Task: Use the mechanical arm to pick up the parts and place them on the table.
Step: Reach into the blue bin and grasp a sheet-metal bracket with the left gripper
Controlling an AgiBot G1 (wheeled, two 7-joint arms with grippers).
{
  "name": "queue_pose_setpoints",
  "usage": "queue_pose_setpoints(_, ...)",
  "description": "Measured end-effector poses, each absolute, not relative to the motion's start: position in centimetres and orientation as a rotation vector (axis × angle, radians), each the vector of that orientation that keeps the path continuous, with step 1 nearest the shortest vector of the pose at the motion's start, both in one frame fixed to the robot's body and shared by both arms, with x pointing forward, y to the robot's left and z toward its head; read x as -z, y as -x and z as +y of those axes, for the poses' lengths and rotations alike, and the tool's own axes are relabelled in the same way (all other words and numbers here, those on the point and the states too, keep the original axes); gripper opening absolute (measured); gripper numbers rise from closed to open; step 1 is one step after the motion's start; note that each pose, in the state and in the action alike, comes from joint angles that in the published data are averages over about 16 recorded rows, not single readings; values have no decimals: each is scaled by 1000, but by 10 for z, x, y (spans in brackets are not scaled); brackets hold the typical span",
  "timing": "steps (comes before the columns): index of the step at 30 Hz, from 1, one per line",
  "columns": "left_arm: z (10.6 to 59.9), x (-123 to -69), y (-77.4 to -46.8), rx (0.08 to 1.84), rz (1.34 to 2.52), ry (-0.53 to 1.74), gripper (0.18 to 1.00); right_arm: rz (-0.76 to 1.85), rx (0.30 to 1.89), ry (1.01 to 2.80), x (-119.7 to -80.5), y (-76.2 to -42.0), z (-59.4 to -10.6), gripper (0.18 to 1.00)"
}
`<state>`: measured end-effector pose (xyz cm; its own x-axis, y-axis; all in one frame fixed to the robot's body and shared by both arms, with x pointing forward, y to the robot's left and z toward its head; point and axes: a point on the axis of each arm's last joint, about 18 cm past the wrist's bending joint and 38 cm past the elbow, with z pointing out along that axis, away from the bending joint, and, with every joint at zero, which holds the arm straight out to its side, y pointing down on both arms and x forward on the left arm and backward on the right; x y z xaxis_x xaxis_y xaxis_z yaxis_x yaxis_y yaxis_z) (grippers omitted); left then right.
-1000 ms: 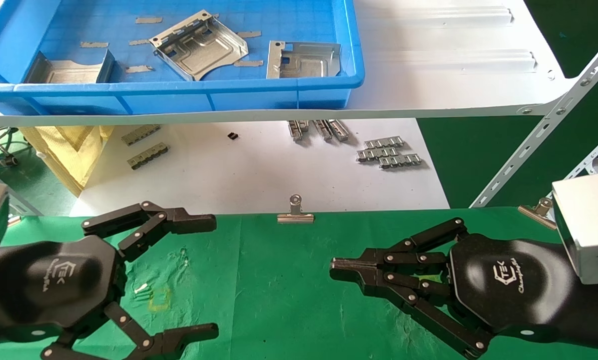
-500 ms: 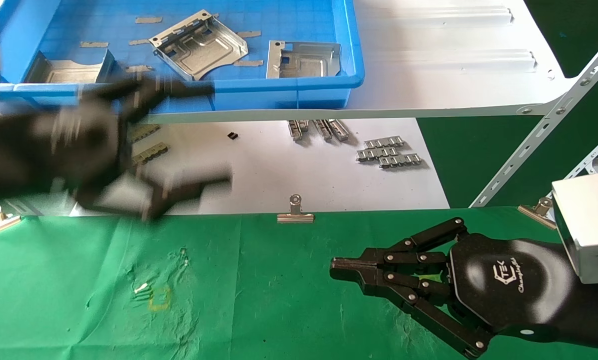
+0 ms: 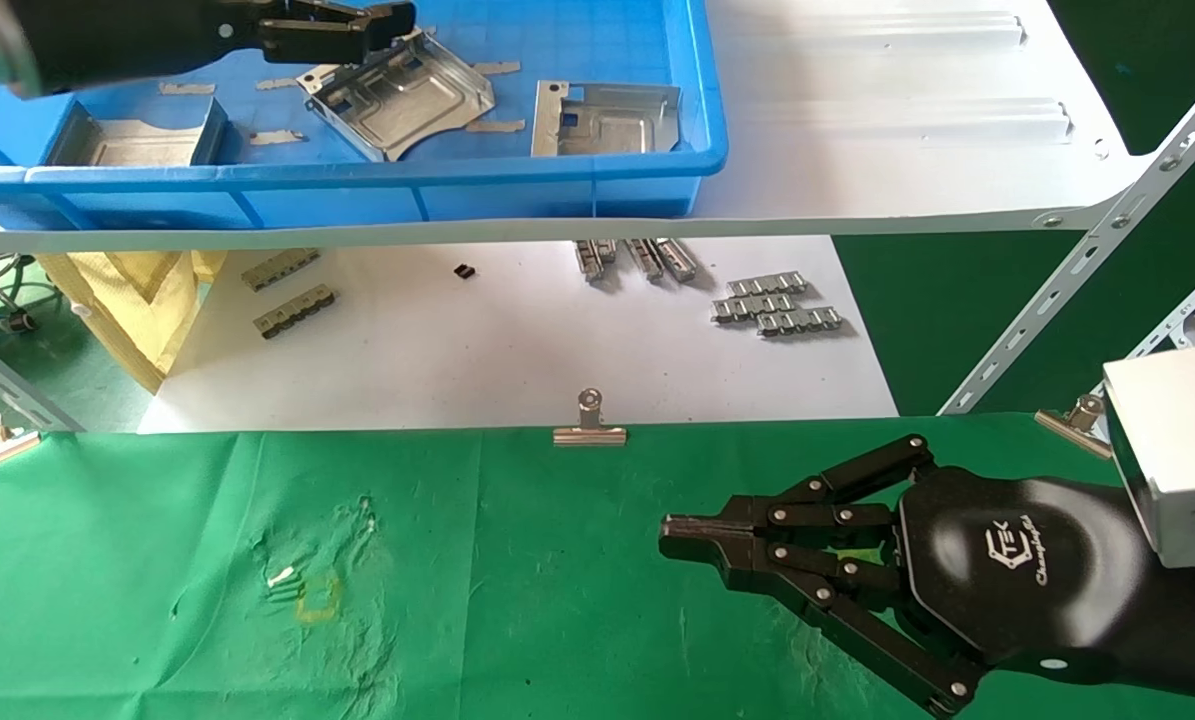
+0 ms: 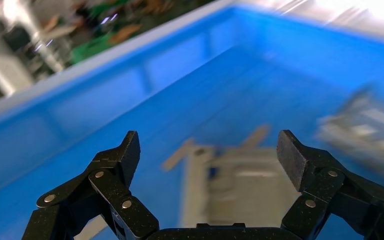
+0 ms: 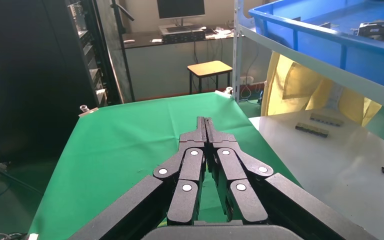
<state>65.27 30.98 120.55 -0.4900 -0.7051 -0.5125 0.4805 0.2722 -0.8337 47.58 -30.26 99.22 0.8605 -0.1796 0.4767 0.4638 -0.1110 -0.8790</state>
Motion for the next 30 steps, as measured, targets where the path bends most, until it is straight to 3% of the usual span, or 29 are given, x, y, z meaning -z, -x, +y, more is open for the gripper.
queue_pose_setpoints(6, 313, -1208, -669, 1368, 1532, 322, 998, -228, 552, 1594, -992, -476, -303, 192)
queue_pose_setpoints(14, 316, -1205, -669, 1330, 1593, 356, 973, -228, 552, 1594, -992, -476, -303, 192)
queue_pose_setpoints(26, 325, -1200, -671, 1282, 1615, 386, 828, -228, 552, 1594, -992, -476, -303, 194)
queue_pose_setpoints(30, 328, -1199, -673, 1265, 1610, 398, 735, -228, 552, 1594, -992, -476, -303, 205)
